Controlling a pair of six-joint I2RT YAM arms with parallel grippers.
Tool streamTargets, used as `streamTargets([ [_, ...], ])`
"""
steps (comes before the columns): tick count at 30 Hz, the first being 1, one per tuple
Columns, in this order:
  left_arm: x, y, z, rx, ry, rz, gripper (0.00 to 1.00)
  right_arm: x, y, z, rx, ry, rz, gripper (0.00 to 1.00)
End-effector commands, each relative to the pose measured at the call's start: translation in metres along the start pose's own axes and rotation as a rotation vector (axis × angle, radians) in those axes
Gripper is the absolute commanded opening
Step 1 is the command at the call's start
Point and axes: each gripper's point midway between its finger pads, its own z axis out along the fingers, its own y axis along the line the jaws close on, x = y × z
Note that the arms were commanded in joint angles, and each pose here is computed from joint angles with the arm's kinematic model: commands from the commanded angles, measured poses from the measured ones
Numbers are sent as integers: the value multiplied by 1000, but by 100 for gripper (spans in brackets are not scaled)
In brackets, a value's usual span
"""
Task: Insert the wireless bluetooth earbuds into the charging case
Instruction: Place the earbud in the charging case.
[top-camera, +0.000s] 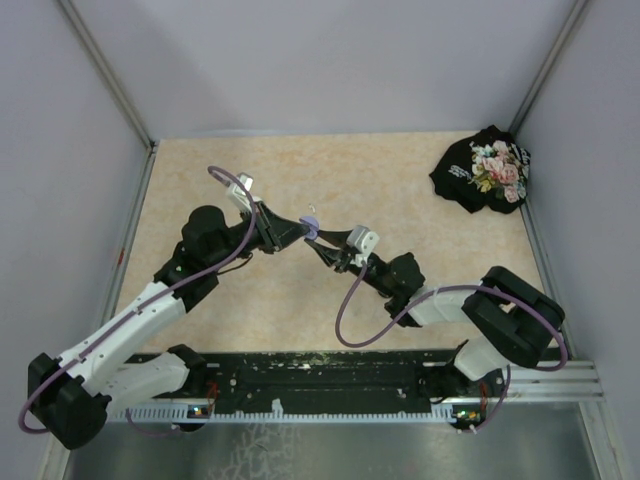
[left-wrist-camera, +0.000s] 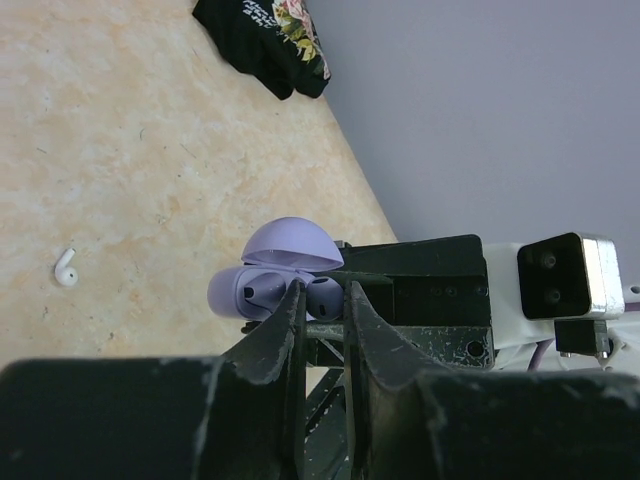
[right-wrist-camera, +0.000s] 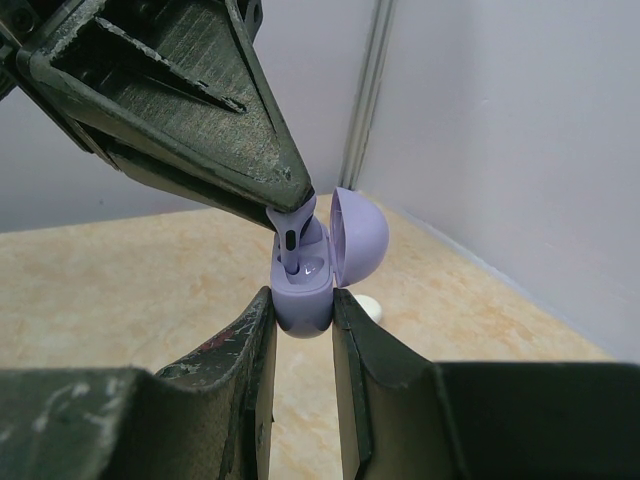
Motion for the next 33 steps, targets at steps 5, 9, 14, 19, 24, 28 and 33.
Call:
streamTargets([
  [5, -11, 2, -3, -45, -29, 29, 17, -40, -5, 6, 17, -127, -23, 0],
  [9, -11, 4, -3, -57, -32, 17, 19, -41, -5, 5, 19, -128, -21, 0],
  [14, -11, 3, -4, -63, -36, 2, 24, -41, -6, 5, 23, -127, -21, 0],
  [19, -9, 6, -6, -75, -32, -8, 28, -42, -6, 6, 27, -130, -20, 0],
  [24, -7, 7, -7, -79, -27, -14, 33, -42, -6, 6, 27, -129, -19, 0],
  [28, -6, 5, -6, -73, -18, -18, 36, -41, -7, 7, 30, -127, -20, 0],
  [33, -3, 5, -6, -64, -15, -23, 41, -40, -5, 8, 19, -122, -8, 0],
])
